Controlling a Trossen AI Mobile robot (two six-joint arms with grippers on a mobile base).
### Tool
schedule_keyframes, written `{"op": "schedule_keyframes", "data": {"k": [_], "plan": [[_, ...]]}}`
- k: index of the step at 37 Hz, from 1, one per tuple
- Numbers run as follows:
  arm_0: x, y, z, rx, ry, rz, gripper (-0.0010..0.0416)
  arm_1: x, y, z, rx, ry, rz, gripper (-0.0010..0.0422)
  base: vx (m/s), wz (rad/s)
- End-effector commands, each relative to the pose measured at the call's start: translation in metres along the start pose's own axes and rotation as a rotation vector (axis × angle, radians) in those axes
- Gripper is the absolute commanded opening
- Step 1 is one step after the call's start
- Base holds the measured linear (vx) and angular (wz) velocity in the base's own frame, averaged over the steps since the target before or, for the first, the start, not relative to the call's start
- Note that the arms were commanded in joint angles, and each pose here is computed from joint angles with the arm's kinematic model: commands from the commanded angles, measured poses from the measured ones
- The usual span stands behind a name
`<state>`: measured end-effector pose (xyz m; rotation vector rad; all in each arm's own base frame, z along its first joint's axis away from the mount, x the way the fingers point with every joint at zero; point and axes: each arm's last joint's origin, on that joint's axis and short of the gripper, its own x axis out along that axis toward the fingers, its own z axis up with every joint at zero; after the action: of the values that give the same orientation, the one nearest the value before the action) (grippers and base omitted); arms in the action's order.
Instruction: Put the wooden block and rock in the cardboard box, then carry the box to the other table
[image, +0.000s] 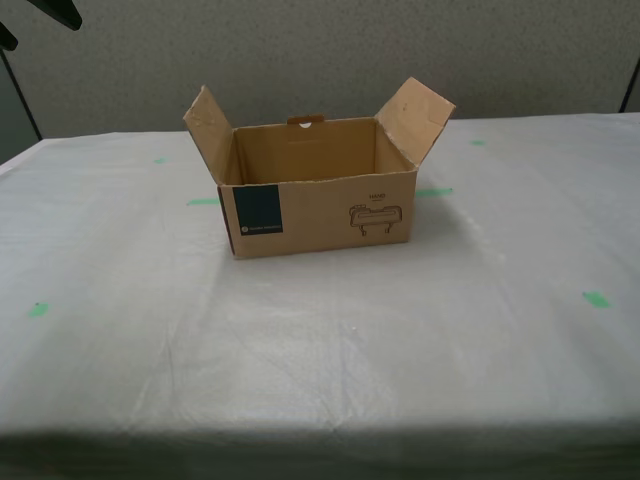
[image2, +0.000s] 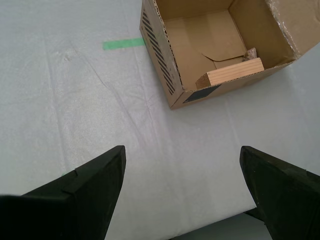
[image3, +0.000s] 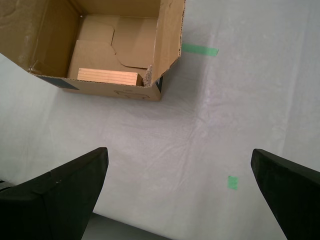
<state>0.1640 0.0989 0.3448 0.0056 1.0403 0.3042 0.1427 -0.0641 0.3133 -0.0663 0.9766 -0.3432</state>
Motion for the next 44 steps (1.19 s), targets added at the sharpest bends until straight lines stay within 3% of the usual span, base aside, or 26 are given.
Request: {"op": "schedule_keyframes", "data": {"k": [1,44], "plan": [[-0.0002,-0.0001,0.0001,0.005,-0.002,-0.005,0.0399,-0.0001,0.0000,0.0001,0.001,0.000,0.002,0.0309,0.000,0.000],[-0.0002,-0.0001,0.0001,0.005,-0.002,-0.005,0.0399,-0.0001,0.0000,0.0002,0.002,-0.001,0.002,0.0309,0.000,0.000]]}}
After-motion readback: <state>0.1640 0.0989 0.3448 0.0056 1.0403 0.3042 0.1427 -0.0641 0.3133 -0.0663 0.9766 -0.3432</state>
